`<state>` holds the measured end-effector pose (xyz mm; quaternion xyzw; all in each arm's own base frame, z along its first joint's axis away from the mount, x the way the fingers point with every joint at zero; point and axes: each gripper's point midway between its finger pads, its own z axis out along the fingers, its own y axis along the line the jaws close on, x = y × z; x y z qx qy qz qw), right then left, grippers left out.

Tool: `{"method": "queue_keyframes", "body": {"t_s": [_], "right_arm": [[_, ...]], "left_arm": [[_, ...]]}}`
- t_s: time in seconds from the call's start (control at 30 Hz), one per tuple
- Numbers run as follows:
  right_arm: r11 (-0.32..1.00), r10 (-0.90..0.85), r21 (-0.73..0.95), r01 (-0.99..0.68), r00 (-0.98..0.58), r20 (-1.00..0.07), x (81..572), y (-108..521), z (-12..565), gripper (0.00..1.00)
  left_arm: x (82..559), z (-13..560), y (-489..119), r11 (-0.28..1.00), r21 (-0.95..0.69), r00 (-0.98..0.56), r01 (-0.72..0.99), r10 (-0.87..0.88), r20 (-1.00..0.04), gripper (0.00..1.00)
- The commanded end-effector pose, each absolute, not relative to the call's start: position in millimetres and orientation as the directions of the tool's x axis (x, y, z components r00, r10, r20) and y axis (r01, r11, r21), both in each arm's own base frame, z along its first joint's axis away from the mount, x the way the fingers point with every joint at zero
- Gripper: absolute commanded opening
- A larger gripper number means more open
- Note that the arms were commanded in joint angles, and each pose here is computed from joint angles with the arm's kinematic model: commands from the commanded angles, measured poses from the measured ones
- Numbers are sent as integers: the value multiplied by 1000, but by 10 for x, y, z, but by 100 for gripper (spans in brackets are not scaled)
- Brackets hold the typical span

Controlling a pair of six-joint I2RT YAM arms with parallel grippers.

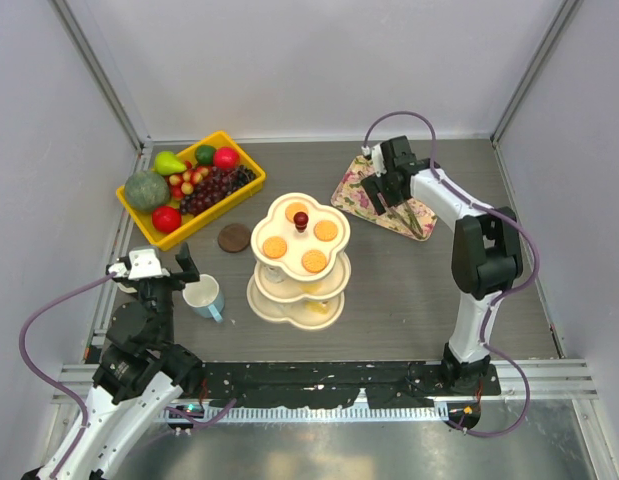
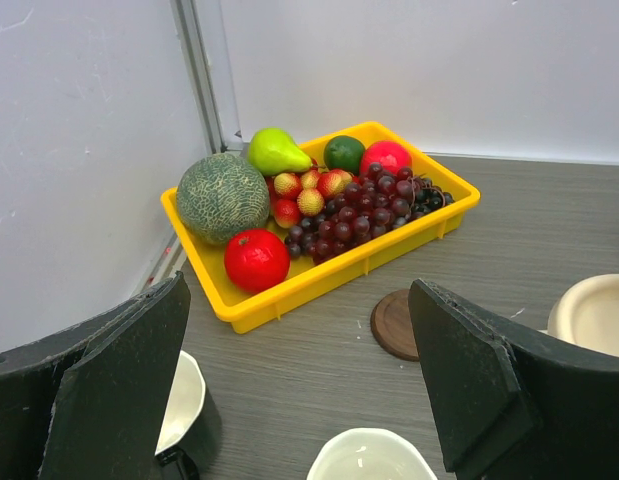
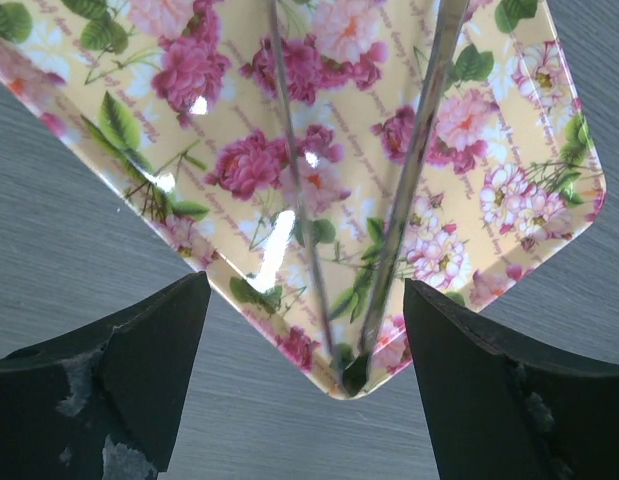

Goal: Serve the afternoon tea

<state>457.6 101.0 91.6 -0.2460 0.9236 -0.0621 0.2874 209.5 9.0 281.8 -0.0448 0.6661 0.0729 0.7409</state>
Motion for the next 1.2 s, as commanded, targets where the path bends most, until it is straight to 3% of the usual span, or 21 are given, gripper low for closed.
{"method": "queue_keyframes", "body": {"t_s": [0.0, 0.2, 0.37, 0.63, 0.9, 1.17], "right_arm": [[886, -446, -210, -413, -638, -627, 4531, 1187, 1404, 85], [867, -390, -59, -495, -600, -699, 4334, 1689, 1397, 79], [848, -261, 147, -509, -643, -720, 4257, 2027, 1344, 68], [797, -188, 353, -489, -758, -624, 4204, 2340, 961, 62], [840, -147, 368, -399, -821, -552, 4381, 2226, 606, 61], [945, 44, 289, -154, -813, -580, 4931, 1387, 549, 61]], "left_arm": [[2078, 2932, 106, 985, -13, 144, -171, 12, -989, 99], [2069, 2945, 113, 985, -16, 149, -171, 10, -989, 99], [2062, 2938, 124, 984, -16, 149, -176, 10, -989, 99], [2057, 2935, 130, 984, -18, 150, -177, 9, -989, 99], [2069, 2920, 128, 984, -10, 142, -181, 16, -990, 99], [2080, 2919, 113, 984, -6, 139, -176, 19, -990, 99]]}}
